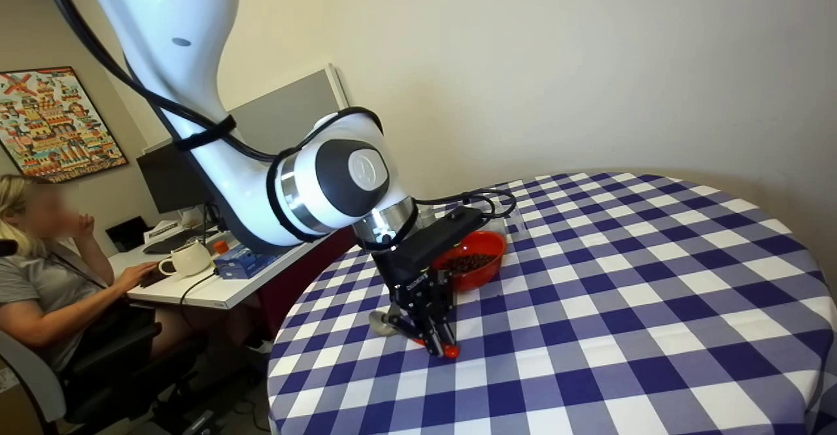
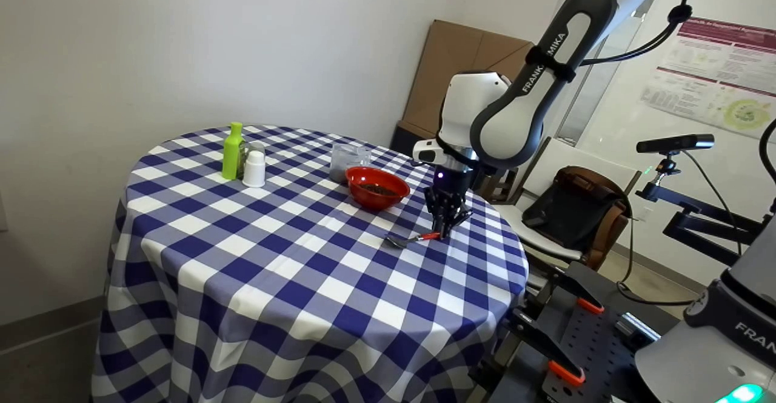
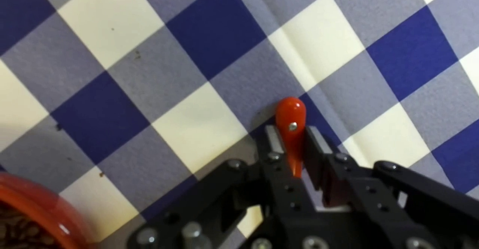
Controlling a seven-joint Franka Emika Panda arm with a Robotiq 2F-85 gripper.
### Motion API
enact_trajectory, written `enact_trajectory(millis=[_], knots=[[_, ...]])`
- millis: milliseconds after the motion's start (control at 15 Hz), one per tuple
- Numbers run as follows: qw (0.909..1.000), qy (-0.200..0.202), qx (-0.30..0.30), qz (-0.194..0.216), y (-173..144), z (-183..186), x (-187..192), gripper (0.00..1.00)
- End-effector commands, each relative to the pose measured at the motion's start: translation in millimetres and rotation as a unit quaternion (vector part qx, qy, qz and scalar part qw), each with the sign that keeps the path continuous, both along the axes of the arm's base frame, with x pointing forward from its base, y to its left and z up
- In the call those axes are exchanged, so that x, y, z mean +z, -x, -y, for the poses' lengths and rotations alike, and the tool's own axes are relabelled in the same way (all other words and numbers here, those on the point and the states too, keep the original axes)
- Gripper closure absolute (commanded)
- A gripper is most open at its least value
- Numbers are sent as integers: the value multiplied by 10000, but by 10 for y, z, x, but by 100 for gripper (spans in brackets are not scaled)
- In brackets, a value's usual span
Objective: Put some of the contents of the orange bowl into the clear cup using the orange spoon
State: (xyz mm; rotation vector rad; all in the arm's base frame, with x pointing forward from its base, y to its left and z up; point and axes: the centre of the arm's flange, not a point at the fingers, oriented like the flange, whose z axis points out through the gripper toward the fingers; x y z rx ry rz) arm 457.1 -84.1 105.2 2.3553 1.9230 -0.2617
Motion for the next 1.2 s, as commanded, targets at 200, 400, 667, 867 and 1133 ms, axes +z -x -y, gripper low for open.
enact_trajectory(millis=[200, 400, 667, 867, 1133], knots=[[9993, 14, 322, 184, -33, 35, 415, 95], [9995, -124, 173, 252, -117, -1, 777, 95], [9974, -287, -368, 552, -263, -77, 1261, 95], [9912, 112, -585, 1185, -461, -1, 1508, 95], [9766, 1054, -390, 1835, -683, 258, 1660, 95]])
